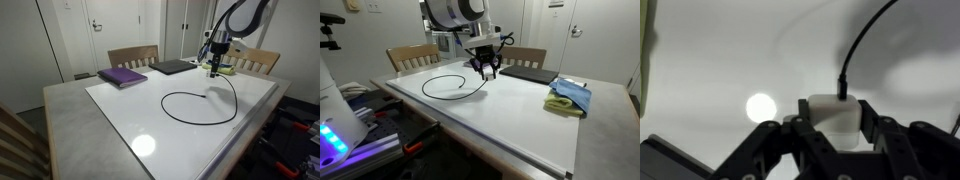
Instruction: Move the ends of the charger to the opposite sides
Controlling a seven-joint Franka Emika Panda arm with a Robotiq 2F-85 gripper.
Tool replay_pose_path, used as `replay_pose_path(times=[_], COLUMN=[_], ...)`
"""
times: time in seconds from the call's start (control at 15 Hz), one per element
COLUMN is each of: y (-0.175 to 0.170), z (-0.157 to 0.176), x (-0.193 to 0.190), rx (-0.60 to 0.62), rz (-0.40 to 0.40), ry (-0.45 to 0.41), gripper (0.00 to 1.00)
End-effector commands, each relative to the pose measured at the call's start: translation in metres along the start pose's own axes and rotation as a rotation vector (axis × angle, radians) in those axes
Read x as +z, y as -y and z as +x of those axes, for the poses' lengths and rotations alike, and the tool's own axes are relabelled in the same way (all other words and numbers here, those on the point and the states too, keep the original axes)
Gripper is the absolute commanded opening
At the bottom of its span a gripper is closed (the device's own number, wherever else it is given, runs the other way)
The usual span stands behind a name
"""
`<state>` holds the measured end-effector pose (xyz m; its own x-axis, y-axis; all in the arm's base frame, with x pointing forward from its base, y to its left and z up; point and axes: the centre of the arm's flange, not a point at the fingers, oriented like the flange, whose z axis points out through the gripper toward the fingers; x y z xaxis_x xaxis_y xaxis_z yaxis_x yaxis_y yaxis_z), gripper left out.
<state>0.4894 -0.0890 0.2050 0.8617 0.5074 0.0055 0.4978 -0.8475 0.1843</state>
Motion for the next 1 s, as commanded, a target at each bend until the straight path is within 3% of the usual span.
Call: replay_pose_path(times=[0.0, 0.8, 0.87, 0.93], y=[-0.002, -0.023, -0.027, -0.028], z=[-0.004, -0.099, -0.086, -0.093], x=[0.005, 0.052, 0.049, 0.051], rx=[0.109, 0.842, 0.755, 0.793], rz=[-0.022, -0.031, -0.031, -0.034], ry=[0.053, 0.229, 0.207, 0.217], gripper=[0.26, 0.26, 0.51, 0.51])
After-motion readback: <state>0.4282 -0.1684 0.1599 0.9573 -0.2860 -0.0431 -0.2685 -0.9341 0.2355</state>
